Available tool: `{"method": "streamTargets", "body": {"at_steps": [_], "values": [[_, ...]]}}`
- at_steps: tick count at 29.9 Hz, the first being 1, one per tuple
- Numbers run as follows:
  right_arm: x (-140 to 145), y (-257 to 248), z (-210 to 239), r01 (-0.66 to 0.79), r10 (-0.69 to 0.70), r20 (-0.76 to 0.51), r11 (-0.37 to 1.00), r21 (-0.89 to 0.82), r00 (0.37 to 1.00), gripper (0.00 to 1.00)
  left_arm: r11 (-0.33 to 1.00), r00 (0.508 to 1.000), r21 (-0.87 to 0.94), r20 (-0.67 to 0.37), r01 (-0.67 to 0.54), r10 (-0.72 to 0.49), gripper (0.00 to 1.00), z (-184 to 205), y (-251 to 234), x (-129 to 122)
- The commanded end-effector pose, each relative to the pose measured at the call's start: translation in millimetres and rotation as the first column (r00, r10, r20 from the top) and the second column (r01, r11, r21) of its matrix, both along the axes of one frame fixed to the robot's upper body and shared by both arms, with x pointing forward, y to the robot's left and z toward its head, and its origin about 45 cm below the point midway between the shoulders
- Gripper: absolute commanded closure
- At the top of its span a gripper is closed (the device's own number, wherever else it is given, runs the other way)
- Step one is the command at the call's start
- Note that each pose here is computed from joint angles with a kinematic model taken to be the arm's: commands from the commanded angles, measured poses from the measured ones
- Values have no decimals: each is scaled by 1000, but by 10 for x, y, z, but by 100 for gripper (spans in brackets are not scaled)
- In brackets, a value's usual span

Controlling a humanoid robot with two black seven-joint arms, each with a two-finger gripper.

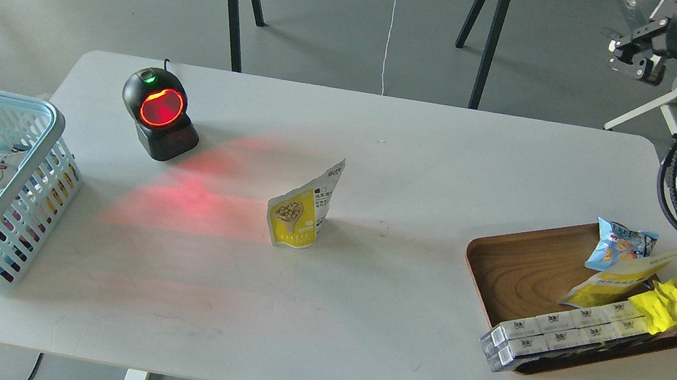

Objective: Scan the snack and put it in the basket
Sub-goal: 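Withdraw the right gripper back toward its rest position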

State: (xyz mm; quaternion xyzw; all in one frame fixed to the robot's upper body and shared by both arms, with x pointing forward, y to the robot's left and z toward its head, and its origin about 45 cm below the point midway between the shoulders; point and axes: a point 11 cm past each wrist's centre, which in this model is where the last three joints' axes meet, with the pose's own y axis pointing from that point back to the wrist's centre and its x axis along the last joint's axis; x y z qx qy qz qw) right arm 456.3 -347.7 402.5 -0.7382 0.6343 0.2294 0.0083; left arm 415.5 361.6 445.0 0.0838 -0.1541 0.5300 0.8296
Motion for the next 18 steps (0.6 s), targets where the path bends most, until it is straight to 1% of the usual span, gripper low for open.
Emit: {"method": "streamTargets", "body": {"at_steps": [1,3,5,8,11,12,13,15,18], "values": [[21,-276,-63,-17,10,78,996,86,997,1,988,996,125,5,89,-91,0,74,-175,-288],[20,-376,-115,-35,21,117,992,121,993,1,975,993,189,-9,120,-120,0,9,-258,-396],[10,-469,-181,-57,32,159,987,153,987,1,953,987,262,5,153,-160,0,2,-391,-486],[-12,-455,-338,-122,76,216,971,204,973,1,904,979,387,13,183,-204,0,-104,-532,-591],[-96,-466,-464,-185,110,283,950,251,953,1,855,966,468,9,226,-260,0,-194,-680,-700],[-124,-454,-506,-203,119,300,942,266,947,1,842,964,486,-6,234,-264,0,-260,-681,-709],[-142,-481,-563,-188,99,304,942,278,948,1,824,964,514,-20,238,-266,0,-323,-676,-709],[-171,-513,-655,-167,71,306,939,300,949,1,779,965,587,-18,222,-261,0,-403,-664,-699],[-192,-499,-764,-154,47,305,929,335,951,1,672,965,715,-13,193,-263,0,-592,-637,-690]]}}
